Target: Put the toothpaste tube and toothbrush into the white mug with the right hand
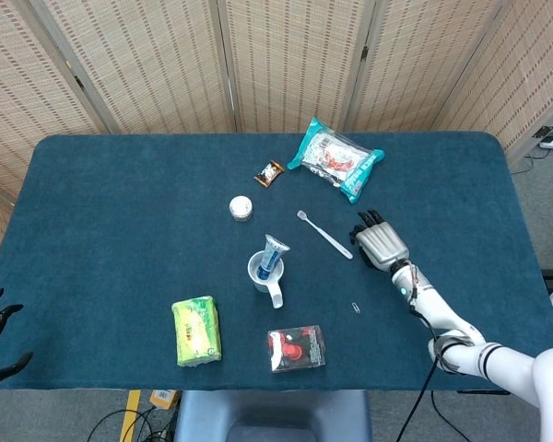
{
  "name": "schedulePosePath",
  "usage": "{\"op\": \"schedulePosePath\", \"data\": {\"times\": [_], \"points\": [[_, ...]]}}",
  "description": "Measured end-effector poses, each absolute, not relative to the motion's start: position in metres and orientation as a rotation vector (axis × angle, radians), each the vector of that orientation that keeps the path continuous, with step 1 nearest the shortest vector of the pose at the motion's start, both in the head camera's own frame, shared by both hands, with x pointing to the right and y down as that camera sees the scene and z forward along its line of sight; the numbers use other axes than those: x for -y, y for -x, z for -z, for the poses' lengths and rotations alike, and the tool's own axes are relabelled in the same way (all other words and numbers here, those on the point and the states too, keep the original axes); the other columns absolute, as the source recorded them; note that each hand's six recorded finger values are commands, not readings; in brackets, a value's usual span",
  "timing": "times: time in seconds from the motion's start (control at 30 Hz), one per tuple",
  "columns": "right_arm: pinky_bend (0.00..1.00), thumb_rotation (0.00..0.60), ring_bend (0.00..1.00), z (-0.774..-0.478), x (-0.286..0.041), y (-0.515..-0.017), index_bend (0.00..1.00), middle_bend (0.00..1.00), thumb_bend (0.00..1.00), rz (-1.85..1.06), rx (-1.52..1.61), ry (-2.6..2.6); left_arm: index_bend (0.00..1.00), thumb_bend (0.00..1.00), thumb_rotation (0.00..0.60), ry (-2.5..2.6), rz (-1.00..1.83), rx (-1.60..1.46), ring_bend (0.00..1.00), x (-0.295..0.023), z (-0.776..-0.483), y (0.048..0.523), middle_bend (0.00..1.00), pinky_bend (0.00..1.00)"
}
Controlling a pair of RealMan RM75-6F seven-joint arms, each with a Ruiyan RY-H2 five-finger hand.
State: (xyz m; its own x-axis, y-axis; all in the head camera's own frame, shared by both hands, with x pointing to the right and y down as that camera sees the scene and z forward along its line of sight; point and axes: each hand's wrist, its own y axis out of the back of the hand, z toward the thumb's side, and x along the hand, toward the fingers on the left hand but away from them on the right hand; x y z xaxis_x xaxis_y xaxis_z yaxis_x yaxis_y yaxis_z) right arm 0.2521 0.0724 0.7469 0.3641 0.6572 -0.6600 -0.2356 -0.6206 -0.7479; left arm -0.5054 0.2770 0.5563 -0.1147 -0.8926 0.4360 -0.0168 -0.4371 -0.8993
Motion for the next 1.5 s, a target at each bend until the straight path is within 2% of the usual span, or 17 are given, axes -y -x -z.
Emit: {"op": "schedulePosePath", "data": {"times": [0.13,0.3,0.73,1.2,1.27,1.33,1.4,1.5], "points": [[0.06,0.6,0.04,-0.756,-0.066,-0.234,0.28,0.32,0.62,-1.363,0.392,1.816,0.26,0.23,0.6,1.469,1.639,-1.038,0.05,-0.278,-0.555,0.506,0.08,0.15],[0.06,0.6,0.04,-0.769,-0.062,-0.213,0.25,0.33,0.64,-1.365,0.414,1.844,0.26,0.23,0.6,1.468,1.65,-1.038,0.05,-0.281,-0.556,0.508,0.08,0.15],[0.06,0.6,0.04,-0.788,-0.06,-0.188,0.24,0.33,0.64,-1.369,0.428,1.878,0.26,0.23,0.6,1.46,1.667,-1.038,0.05,-0.283,-0.556,0.512,0.08,0.15],[0.06,0.6,0.04,-0.779,-0.091,-0.161,0.24,0.33,0.63,-1.221,0.358,1.978,0.26,0.23,0.6,1.461,1.67,-1.039,0.05,-0.285,-0.556,0.513,0.08,0.15],[0.06,0.6,0.04,-0.775,-0.092,-0.164,0.24,0.33,0.59,-1.203,0.365,1.966,0.26,0.23,0.6,1.463,1.672,-1.038,0.05,-0.285,-0.557,0.513,0.08,0.15],[0.06,0.6,0.04,-0.772,-0.09,-0.166,0.25,0.33,0.49,-1.192,0.383,1.953,0.26,0.23,0.6,1.467,1.669,-1.036,0.05,-0.285,-0.557,0.512,0.08,0.15],[0.06,0.6,0.04,-0.769,-0.086,-0.167,0.3,0.33,0.36,-1.184,0.408,1.932,0.26,0.23,0.6,1.47,1.662,-1.037,0.05,-0.285,-0.557,0.51,0.08,0.15],[0.06,0.6,0.04,-0.768,-0.081,-0.168,0.35,0.33,0.3,-1.182,0.419,1.883,0.26,0.23,0.6,1.468,1.662,-1.038,0.05,-0.284,-0.557,0.511,0.08,0.15]]}}
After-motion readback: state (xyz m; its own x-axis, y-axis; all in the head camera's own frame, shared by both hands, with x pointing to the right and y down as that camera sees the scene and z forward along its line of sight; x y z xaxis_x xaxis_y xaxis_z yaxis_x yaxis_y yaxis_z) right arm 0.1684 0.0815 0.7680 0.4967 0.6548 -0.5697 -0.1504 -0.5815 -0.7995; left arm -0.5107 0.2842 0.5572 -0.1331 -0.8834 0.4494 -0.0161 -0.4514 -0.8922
